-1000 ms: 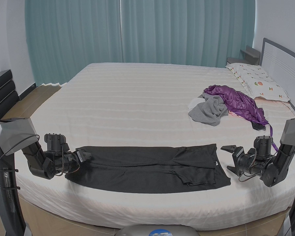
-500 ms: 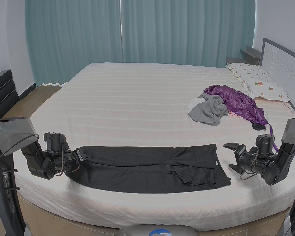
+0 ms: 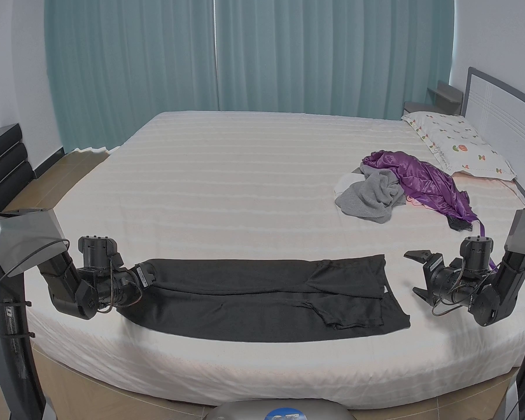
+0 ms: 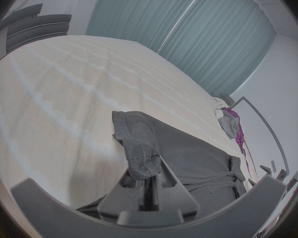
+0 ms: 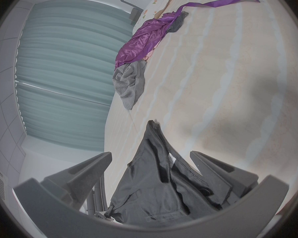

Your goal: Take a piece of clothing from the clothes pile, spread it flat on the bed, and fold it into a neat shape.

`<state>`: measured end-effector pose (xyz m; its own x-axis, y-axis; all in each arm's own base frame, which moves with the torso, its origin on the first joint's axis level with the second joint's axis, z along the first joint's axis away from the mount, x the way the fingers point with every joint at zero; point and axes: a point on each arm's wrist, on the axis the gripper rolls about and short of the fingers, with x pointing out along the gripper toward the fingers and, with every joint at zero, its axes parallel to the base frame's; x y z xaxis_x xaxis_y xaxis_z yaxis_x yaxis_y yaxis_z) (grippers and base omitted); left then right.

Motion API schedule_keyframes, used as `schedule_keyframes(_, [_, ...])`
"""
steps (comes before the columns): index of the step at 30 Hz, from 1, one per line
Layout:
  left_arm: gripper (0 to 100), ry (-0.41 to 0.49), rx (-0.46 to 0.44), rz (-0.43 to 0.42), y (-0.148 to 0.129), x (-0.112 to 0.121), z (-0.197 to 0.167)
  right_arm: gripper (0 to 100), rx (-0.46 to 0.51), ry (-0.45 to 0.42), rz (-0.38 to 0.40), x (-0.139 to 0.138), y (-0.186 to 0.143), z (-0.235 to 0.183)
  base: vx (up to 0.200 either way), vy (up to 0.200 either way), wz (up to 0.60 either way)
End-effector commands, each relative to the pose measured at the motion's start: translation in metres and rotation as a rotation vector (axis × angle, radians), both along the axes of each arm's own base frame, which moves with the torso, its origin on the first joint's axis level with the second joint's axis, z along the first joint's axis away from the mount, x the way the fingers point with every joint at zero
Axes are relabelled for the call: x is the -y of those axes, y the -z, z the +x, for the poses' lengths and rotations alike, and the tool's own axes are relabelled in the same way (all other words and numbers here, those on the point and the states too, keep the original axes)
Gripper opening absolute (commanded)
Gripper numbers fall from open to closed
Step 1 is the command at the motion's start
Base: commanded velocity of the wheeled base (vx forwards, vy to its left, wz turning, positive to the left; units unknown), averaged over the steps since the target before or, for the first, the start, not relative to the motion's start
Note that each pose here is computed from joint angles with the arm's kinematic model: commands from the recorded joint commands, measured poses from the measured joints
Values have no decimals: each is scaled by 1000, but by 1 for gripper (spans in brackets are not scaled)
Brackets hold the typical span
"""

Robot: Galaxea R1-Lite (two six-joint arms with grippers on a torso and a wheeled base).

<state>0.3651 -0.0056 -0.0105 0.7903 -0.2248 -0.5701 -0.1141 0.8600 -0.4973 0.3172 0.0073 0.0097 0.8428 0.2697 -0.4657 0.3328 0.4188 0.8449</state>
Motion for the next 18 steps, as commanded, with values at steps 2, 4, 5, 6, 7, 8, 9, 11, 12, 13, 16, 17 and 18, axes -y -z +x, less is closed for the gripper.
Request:
schedule_keyframes(2, [0,-6,5,-10,-1,1,2,100,-2,7,0,2,1,1,0,0,0])
schedule_keyframes(4, [0,-21,11,-32,-4,1,4,100,-3,7,0,2,2,1,0,0,0])
schedule_keyframes(5, [0,-29,14,-43,-5,1,5,100,-5,7,0,2,2,1,0,0,0])
schedule_keyframes(6, [0,-35,18,-53,-6,1,6,100,-8,7,0,2,3,1,0,0,0])
schedule_keyframes(7, [0,-38,23,-56,-7,1,7,100,-8,7,0,2,3,1,0,0,0])
schedule_keyframes(8, [0,-37,25,-58,-8,2,8,100,-11,7,0,2,4,1,0,0,0])
schedule_keyframes(9, [0,-38,27,-59,-8,2,8,100,-11,7,0,2,4,1,0,0,0])
schedule_keyframes(11, [0,-34,29,-60,-9,3,9,100,-14,5,0,2,5,1,0,0,0])
schedule_keyframes(12, [0,-30,31,-59,-9,5,9,100,-14,5,0,2,5,1,0,0,0])
schedule_keyframes(13, [0,-28,31,-58,-9,6,9,100,-16,5,0,2,6,1,0,-200,0])
schedule_keyframes(16, [0,-25,34,-58,-10,7,9,100,-14,7,0,2,6,1,0,-200,0])
schedule_keyframes(17, [0,-23,37,-58,-11,8,9,100,-14,7,0,2,6,1,0,-200,0])
schedule_keyframes(18, [0,-23,37,-58,-11,8,9,100,-14,7,0,2,6,1,0,-200,0])
